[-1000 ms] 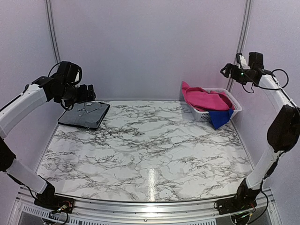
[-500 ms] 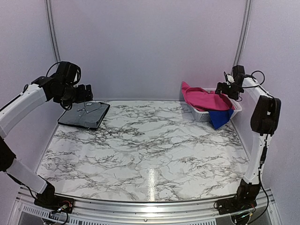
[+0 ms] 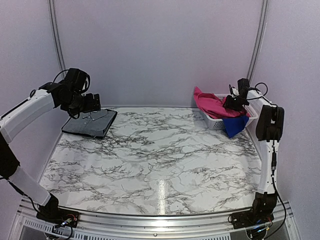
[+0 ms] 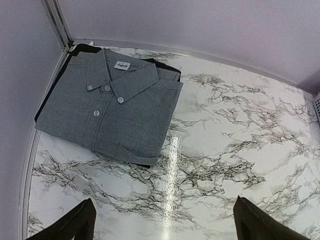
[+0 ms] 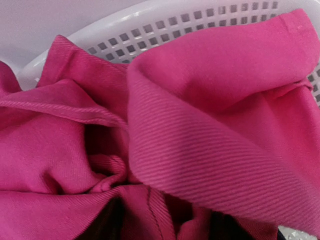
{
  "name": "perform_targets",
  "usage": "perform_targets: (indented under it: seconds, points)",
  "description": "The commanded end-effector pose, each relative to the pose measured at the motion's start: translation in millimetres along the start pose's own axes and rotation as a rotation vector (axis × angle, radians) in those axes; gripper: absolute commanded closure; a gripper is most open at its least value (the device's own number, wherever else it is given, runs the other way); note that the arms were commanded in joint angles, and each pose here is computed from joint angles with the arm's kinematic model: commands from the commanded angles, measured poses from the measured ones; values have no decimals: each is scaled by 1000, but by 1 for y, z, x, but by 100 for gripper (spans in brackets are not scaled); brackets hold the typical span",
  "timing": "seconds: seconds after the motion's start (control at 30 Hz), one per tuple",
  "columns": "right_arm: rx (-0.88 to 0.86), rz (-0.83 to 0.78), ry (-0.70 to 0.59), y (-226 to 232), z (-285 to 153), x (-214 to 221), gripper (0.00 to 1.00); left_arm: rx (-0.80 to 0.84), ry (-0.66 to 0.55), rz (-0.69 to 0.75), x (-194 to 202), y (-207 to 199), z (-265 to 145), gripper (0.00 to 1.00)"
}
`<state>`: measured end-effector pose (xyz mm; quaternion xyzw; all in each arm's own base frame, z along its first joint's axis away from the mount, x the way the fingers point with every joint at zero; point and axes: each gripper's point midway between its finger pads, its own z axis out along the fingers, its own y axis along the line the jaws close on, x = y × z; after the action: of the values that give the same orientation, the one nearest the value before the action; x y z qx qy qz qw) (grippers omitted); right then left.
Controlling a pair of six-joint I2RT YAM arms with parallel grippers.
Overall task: Fold and stack the mixed laundry pile
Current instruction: Pick up the crumpled trousers from the bin.
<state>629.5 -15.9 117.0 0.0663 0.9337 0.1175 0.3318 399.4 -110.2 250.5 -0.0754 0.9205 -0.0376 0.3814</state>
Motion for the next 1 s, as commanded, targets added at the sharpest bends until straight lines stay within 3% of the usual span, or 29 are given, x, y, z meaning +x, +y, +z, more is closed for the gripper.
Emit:
perform_targets:
  seconds: [0.0, 0.07, 0.27, 0.43, 0.7, 0.97]
  points:
    - [-177, -11, -38, 48, -1, -13, 85, -45, 17, -7, 8, 14, -1, 1]
    - [-207, -22, -110, 59, -24, -36, 100, -50, 16, -6, 8, 15, -2, 1]
    - [-363, -35, -384, 101, -136, -114, 100, -56, 4, -13, 3, 16, -3, 1]
    - [-536, -66, -554, 144, -227, -148, 100, -56, 0, -30, -3, 13, 2, 1]
    - [-828, -194, -734, 234, -362, -158, 100, -39, 6, -56, -8, 6, 9, 1]
    - [-1192, -322, -878, 346, -504, -116, 100, -21, -6, -78, -16, 1, 10, 1]
